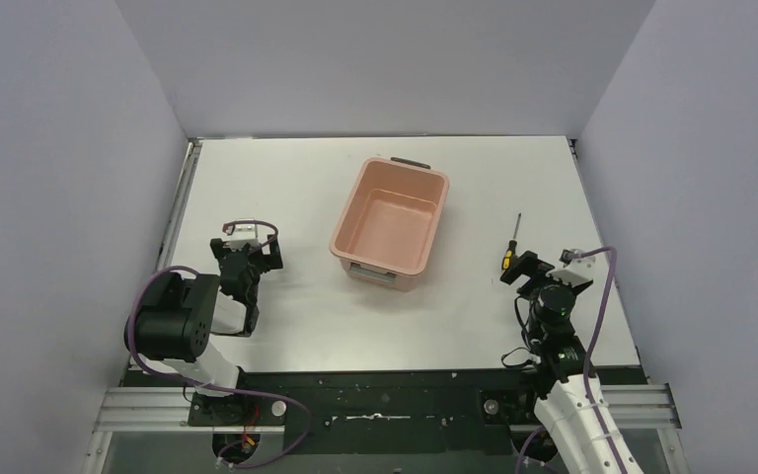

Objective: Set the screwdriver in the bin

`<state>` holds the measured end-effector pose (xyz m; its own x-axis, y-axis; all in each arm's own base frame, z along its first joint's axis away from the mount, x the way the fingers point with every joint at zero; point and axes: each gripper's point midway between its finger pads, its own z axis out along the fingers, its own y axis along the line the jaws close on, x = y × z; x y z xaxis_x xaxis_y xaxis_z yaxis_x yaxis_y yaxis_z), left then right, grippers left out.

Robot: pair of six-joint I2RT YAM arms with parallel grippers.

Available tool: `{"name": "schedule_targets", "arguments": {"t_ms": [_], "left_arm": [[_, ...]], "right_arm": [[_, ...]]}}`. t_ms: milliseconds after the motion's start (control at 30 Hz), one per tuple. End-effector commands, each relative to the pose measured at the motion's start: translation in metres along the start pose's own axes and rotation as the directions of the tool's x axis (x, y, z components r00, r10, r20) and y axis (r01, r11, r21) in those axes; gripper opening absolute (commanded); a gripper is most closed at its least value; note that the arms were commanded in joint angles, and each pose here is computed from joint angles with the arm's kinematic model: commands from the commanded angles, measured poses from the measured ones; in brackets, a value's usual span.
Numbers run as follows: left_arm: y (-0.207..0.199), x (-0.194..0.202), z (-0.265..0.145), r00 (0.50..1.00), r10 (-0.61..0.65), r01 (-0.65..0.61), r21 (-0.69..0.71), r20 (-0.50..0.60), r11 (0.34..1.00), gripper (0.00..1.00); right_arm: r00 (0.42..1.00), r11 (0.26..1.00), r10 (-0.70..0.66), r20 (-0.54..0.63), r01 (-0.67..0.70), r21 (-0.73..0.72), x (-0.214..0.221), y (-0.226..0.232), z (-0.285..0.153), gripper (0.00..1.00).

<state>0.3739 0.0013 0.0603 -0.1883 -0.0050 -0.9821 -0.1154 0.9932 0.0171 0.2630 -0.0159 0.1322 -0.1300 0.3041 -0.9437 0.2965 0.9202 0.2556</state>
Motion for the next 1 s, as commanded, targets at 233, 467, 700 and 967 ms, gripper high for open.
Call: {"name": "schedule_targets", "arguments": {"t_ms": [233, 467, 700, 967], "left_arm": [[0.0, -0.014, 0.004, 0.999, -0.015, 0.015, 0.004, 0.046, 1.0, 0.97], [-0.001, -0.015, 0.004, 0.999, -0.015, 0.014, 0.005, 0.047, 1.0, 0.97], [-0.001, -0.015, 0.003, 0.999, -0.014, 0.014, 0.006, 0.047, 1.0, 0.97], [-0.001, -0.014, 0.003, 0.999, -0.014, 0.014, 0.005, 0.046, 1.0, 0.97]], "right_arm": [[0.991, 0.992, -0.074, -0.111, 0.085, 0.093, -0.094, 0.033, 0.03, 1.0], [0.83, 0.967, -0.196, -0.522, 0.252, 0.036, -0.052, 0.042, 0.087, 1.0], [0.671, 0.967, -0.157, -0.725, 0.254, 0.026, 0.048, 0.012, 0.128, 0.94], [0.547, 0.968, -0.153, -0.823, 0.25, -0.013, 0.119, -0.009, 0.133, 0.43]]}}
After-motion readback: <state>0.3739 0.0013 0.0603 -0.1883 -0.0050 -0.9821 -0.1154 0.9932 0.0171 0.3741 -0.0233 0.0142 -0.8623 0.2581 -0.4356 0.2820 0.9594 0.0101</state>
